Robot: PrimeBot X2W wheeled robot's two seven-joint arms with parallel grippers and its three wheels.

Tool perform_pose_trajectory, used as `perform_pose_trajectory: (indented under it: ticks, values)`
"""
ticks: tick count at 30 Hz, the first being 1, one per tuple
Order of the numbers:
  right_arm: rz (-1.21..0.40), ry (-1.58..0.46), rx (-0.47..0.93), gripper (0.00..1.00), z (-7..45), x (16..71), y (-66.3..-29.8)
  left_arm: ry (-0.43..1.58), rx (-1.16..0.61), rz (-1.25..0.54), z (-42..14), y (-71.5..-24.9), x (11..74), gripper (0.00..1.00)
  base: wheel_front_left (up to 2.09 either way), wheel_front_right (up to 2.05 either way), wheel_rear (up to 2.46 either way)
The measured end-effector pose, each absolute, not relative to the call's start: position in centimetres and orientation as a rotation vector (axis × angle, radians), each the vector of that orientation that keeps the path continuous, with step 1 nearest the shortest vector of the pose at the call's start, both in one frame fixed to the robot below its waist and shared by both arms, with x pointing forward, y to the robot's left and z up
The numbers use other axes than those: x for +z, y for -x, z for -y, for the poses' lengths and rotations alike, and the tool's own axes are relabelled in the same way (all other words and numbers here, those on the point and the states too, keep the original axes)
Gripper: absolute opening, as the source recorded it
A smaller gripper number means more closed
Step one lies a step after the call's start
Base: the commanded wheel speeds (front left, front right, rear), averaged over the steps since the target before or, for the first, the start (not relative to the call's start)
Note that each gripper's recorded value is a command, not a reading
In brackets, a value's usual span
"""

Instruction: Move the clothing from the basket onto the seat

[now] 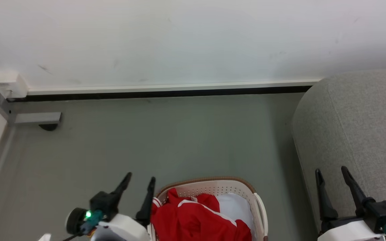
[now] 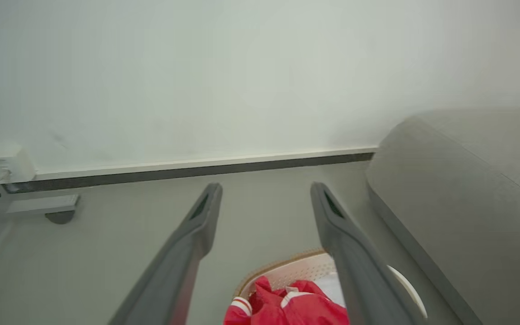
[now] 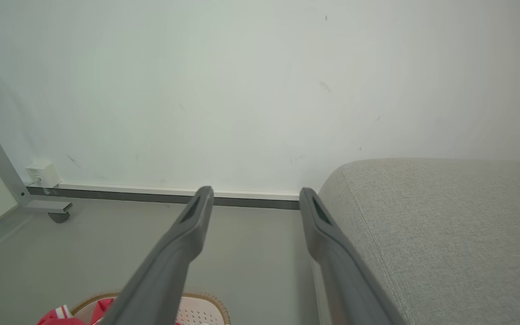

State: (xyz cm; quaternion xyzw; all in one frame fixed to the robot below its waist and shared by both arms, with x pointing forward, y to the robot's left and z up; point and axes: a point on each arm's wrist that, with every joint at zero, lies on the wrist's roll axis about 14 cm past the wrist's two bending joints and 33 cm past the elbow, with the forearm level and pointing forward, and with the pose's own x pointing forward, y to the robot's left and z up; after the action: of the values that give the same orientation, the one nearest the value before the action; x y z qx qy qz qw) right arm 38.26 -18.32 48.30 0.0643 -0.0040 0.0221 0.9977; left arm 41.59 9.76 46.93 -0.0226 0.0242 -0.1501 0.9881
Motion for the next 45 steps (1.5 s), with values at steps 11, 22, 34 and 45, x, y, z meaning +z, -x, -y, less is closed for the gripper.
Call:
perform_pose_trajectory:
  ticks: [11, 22, 34, 45]
  values:
    - [0.029, -0.112, 0.061, 1.00, 18.1, 48.6, -41.6, -0.096, -0.571, -0.371, -2.2, -43.0, 37.5, 1.00, 0.00, 0.00, 0.00]
    - [-0.006, -0.108, 0.028, 1.00, 19.5, 46.3, -44.3, -0.190, -0.677, -0.675, 0.3, -43.3, 28.5, 1.00, 0.00, 0.00, 0.00]
    - [-0.029, -0.134, 0.030, 1.00, 19.6, 44.1, -46.8, -0.278, -0.677, -0.896, -0.4, -43.3, 21.3, 1.00, 0.00, 0.00, 0.00]
    - [-0.095, -0.129, 0.023, 1.00, 19.9, 40.5, -47.9, -0.224, -0.719, -0.967, 0.5, -42.6, 16.9, 0.00, 0.00, 0.00, 0.00]
